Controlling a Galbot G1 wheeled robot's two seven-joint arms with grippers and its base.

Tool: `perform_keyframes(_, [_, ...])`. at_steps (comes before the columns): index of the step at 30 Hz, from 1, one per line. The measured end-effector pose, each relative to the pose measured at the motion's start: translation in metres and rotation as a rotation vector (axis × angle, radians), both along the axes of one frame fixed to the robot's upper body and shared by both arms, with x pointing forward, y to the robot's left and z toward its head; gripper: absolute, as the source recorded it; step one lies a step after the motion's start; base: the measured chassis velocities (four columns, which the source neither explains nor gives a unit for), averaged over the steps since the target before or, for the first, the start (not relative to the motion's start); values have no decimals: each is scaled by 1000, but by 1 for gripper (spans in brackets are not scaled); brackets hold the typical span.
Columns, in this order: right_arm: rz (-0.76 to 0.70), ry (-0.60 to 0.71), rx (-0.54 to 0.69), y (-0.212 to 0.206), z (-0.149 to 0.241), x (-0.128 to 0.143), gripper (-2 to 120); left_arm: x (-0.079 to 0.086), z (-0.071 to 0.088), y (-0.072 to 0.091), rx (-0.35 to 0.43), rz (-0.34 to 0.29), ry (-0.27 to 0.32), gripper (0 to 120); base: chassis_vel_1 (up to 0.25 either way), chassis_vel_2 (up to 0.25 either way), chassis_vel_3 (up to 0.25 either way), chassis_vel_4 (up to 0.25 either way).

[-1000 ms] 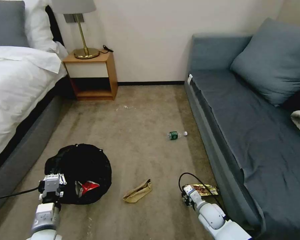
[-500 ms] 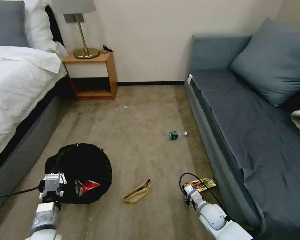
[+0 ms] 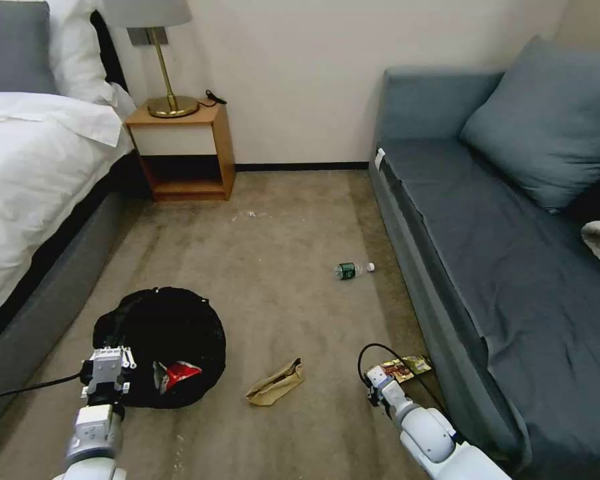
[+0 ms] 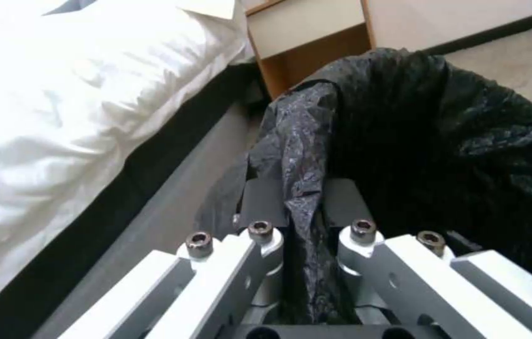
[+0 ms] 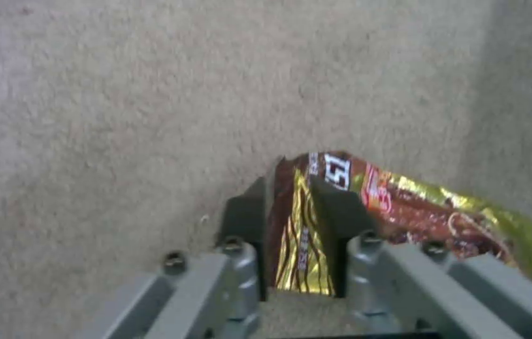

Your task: Pick up the trash bin, then pick up the garbage on the floor and place it into the trash bin.

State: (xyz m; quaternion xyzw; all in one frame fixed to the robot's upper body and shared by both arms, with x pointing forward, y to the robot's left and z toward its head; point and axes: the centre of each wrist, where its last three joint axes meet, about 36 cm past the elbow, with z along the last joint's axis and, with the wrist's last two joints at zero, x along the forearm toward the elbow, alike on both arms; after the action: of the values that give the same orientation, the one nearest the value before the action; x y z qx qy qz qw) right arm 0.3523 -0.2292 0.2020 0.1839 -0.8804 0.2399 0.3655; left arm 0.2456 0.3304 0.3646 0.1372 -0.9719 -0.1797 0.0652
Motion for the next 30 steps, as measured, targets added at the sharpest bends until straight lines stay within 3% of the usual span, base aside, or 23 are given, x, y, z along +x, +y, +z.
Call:
perform_keyframes(11, [-31,10,12,-6,-2,4,57,-1,0,0,1,2,-2,7,0,0,0,0])
perform_keyframes(19, [-63,31,-17,-16,-12,10,90,-2,1,-2,2,0,-7,7,0,0,0,0])
perform_keyframes(20, [-63,31,-17,-16,-12,10,90,-2,1,-2,2,0,-7,7,0,0,0,0])
perform_keyframes(22, [-70,34,-26,-19,-15,13,75,-3,1,-2,2,0,-8,7,0,0,0,0])
perform_keyframes(30, [-68,39,-25,-20,-15,14,49,-3,1,-3,0,2,-8,7,0,0,0,0])
